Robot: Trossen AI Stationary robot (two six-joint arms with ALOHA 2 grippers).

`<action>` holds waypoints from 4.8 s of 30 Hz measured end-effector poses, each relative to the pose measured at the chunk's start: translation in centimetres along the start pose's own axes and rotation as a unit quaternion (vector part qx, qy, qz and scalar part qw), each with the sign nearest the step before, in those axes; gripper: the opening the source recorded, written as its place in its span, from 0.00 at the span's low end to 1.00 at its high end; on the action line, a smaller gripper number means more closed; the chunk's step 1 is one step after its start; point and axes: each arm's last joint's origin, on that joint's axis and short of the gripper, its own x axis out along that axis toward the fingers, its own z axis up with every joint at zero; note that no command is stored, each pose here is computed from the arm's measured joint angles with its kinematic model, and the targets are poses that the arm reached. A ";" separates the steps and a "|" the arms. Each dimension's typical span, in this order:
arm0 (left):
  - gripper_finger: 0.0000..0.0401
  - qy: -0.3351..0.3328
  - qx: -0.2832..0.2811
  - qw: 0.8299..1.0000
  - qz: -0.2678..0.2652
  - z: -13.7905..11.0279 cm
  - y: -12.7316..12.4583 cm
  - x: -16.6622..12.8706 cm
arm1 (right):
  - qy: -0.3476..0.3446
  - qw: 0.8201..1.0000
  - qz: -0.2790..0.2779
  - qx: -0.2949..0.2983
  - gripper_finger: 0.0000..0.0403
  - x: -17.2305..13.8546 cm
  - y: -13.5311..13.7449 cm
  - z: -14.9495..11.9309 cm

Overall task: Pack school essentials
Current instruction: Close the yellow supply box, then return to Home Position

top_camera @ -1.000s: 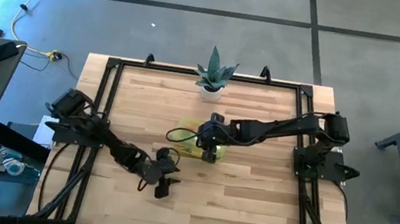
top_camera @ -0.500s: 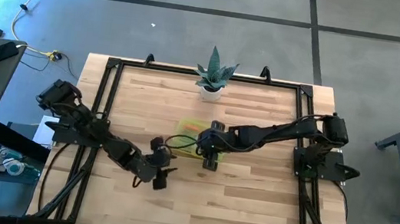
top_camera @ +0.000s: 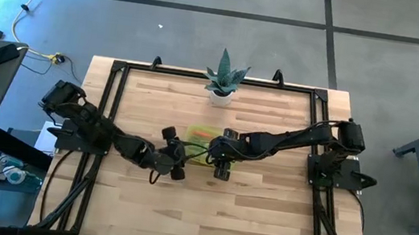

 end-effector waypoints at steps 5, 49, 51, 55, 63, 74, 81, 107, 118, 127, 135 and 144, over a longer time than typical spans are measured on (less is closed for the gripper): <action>0.47 0.001 -0.011 1.000 -0.002 0.4 1.1 1.1 | 0.017 1.000 -0.003 0.010 0.38 0.0 -0.1 -0.3; 0.47 0.089 -0.202 0.970 -0.104 -0.3 2.1 2.2 | 0.100 0.992 -0.058 0.043 0.38 -0.1 -2.4 -1.8; 0.47 0.090 -0.206 0.969 -0.104 -0.3 2.1 2.2 | 0.100 0.992 -0.058 0.043 0.38 -0.1 -2.4 -1.8; 0.47 0.093 -0.219 0.966 -0.103 -0.3 2.1 2.3 | 0.102 0.992 -0.058 0.043 0.38 0.2 -2.4 -1.8; 0.47 0.105 -0.216 0.964 -0.109 -0.5 2.1 2.2 | 0.107 0.992 -0.064 0.029 0.38 1.1 -2.3 -1.9; 0.47 0.082 -0.187 0.971 -0.129 0.1 1.9 2.3 | 0.102 0.992 -0.081 -0.001 0.38 0.4 -2.2 -1.8; 0.47 0.076 -0.176 0.972 -0.135 0.5 1.8 2.3 | 0.103 0.991 -0.082 -0.012 0.38 0.2 -2.3 -1.9; 0.47 0.033 -0.170 0.977 -0.123 3.5 5.6 -2.6 | 0.011 0.988 -0.146 -0.045 0.38 -5.6 -3.0 -0.4; 0.47 -0.061 -0.168 0.976 -0.129 5.9 9.6 -7.0 | -0.055 0.978 -0.188 -0.076 0.38 -10.6 -3.7 0.1; 0.45 -0.078 -0.171 0.977 -0.097 5.3 13.4 -10.5 | -0.042 0.975 -0.200 -0.083 0.38 -9.3 -4.1 -1.6; 0.34 -0.079 -0.184 0.975 -0.097 2.1 13.5 -10.6 | -0.040 0.976 -0.207 -0.052 0.38 -7.8 -4.8 -4.8; 0.19 -0.068 -0.227 0.966 -0.107 -2.7 12.5 -9.2 | -0.104 0.971 -0.215 0.012 0.37 -10.0 -6.4 -8.3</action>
